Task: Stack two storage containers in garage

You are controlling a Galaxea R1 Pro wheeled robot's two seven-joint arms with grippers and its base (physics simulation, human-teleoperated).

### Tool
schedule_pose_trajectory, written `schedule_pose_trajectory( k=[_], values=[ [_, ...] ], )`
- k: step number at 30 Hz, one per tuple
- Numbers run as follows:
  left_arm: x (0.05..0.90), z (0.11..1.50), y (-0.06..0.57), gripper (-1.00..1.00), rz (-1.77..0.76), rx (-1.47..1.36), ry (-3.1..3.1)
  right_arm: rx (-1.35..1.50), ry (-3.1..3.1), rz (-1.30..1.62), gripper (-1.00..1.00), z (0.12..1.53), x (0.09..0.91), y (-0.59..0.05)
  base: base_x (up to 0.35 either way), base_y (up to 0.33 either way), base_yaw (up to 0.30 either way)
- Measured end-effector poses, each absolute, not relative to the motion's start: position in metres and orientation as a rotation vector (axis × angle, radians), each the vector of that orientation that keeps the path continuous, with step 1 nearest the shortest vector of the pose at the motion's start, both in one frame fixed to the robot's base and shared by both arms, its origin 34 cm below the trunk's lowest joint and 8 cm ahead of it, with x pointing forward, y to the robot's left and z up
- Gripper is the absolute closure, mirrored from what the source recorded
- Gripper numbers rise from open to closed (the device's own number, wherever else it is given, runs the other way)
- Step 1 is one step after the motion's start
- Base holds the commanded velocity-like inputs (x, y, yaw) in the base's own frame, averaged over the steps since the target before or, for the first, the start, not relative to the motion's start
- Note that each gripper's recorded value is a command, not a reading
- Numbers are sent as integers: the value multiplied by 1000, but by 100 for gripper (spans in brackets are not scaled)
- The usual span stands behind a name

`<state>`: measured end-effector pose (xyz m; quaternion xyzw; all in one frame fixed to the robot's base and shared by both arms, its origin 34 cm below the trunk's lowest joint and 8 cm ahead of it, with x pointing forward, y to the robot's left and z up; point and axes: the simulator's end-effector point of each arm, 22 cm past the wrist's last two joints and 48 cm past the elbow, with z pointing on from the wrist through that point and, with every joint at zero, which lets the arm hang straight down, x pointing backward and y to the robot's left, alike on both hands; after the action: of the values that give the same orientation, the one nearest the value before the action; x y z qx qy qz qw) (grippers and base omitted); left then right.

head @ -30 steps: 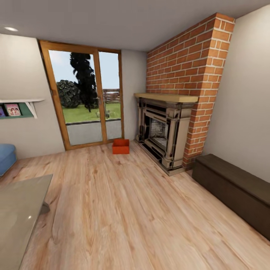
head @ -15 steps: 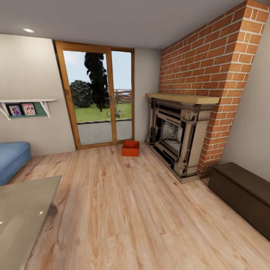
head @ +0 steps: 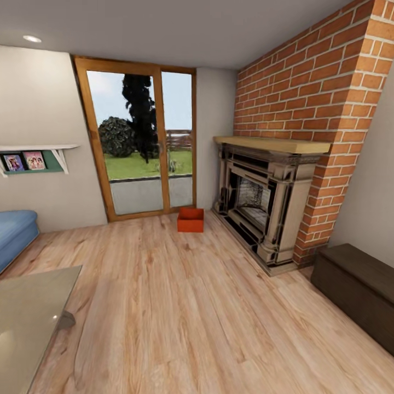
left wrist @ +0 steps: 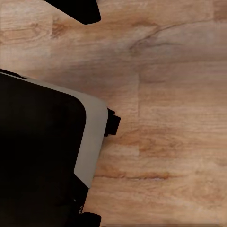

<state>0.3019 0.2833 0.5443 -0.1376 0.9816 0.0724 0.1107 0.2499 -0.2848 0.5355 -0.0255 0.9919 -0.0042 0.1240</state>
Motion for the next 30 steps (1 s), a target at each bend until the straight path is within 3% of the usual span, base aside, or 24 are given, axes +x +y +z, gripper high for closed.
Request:
schedule_pose_trajectory(
  k=[21, 30],
  values=[
    [302, 544, 284, -100, 213, -406, 2885, -67, 2894, 5, -100, 535, 250, -275, 322, 3, 0],
    [302, 544, 285, -100, 215, -408, 2884, -67, 2894, 5, -100, 535, 250, -275, 302, 198, 0]
  ],
)
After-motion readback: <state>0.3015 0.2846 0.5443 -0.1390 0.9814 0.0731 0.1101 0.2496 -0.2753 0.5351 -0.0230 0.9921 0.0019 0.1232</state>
